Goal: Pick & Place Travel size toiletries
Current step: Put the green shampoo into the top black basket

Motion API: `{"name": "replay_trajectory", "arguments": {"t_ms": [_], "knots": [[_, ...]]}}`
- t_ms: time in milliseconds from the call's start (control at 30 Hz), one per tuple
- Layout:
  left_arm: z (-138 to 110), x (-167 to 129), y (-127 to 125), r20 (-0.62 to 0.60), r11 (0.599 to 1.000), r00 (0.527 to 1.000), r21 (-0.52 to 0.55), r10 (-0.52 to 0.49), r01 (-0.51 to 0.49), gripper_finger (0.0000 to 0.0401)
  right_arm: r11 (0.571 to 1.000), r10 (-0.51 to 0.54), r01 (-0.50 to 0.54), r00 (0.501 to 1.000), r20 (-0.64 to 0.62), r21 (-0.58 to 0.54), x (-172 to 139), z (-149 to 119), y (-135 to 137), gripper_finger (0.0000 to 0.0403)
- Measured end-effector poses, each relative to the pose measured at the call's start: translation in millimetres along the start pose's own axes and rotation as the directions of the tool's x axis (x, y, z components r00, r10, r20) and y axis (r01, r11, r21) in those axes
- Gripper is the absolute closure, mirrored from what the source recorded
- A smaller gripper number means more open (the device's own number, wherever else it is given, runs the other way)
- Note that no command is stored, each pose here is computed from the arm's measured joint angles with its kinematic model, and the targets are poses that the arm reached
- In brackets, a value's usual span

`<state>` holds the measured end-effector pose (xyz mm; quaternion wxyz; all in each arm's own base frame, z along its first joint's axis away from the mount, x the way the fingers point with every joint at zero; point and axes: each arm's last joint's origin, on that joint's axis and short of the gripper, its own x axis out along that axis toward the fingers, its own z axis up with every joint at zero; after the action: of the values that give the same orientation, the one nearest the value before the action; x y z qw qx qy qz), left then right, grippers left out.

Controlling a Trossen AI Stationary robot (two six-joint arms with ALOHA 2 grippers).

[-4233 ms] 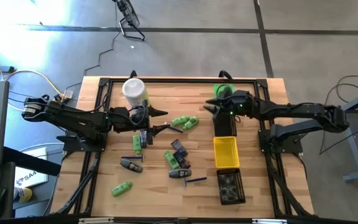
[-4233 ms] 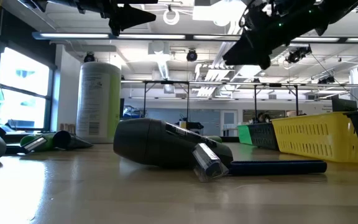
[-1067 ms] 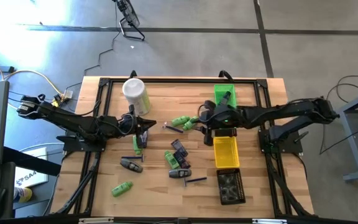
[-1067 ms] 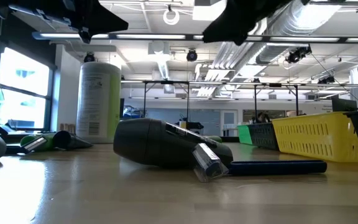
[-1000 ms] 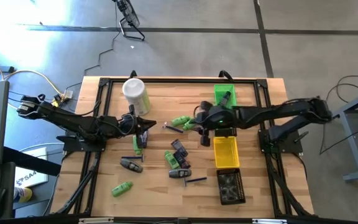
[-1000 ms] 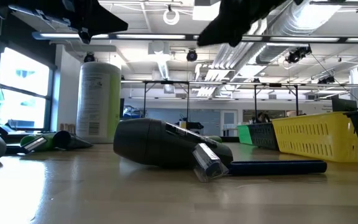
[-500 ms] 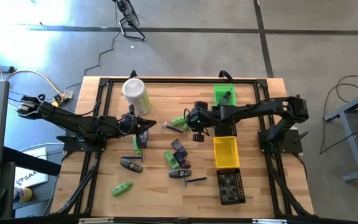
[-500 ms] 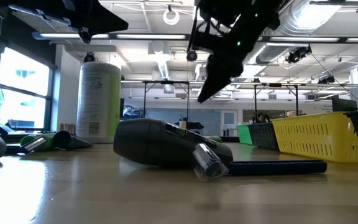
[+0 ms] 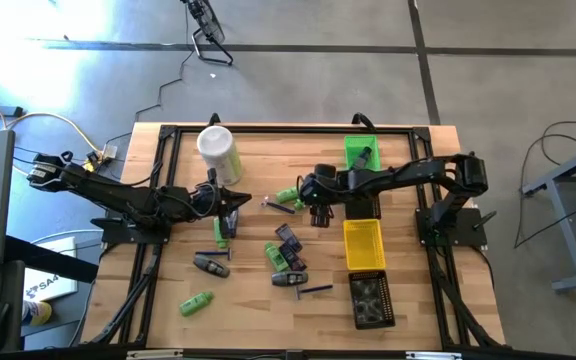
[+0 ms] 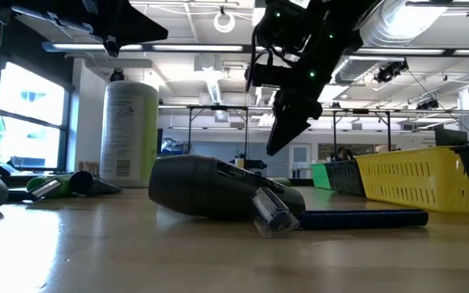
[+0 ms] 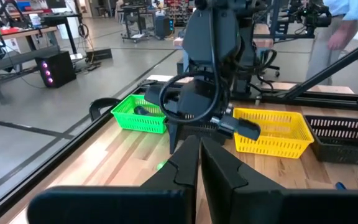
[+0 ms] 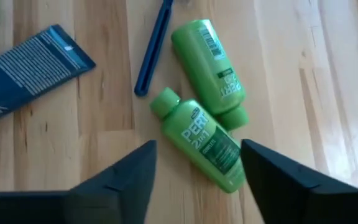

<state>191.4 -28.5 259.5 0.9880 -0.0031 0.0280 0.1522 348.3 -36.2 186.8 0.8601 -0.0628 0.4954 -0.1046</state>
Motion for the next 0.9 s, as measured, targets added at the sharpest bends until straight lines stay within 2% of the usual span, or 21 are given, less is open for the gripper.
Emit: {"name": "replay_trajectory", "arguments": {"t_ms": [167,300,567,767,900], "knots": [[0,0,0,0.000,1.000,1.000,0.000,0.000,0.000,0.0389,1.000,0.008,-0.008,1.000,-0.027,0.003,12,-3,1,0.0101],[0,0,0,0.000,1.000,1.000,-0.001,0.000,0.000,0.0389,0.999,0.043,-0.045,0.997,-0.056,-0.018,27,-7,0,0.0075],[0,0,0,0.000,1.000,1.000,-0.003,-0.001,0.001,0.0389,0.999,0.028,-0.029,0.998,-0.064,-0.023,40,-11,-17,0.0084],[0,0,0,-0.001,1.000,1.000,-0.003,-0.001,0.001,0.0389,0.981,0.195,-0.194,0.979,-0.052,0.026,42,-14,-28,0.0093],[0,0,0,-0.002,1.000,1.000,-0.003,0.000,0.000,0.0389,0.972,0.234,-0.232,0.968,-0.086,0.037,42,-18,-29,0.0094]]}}
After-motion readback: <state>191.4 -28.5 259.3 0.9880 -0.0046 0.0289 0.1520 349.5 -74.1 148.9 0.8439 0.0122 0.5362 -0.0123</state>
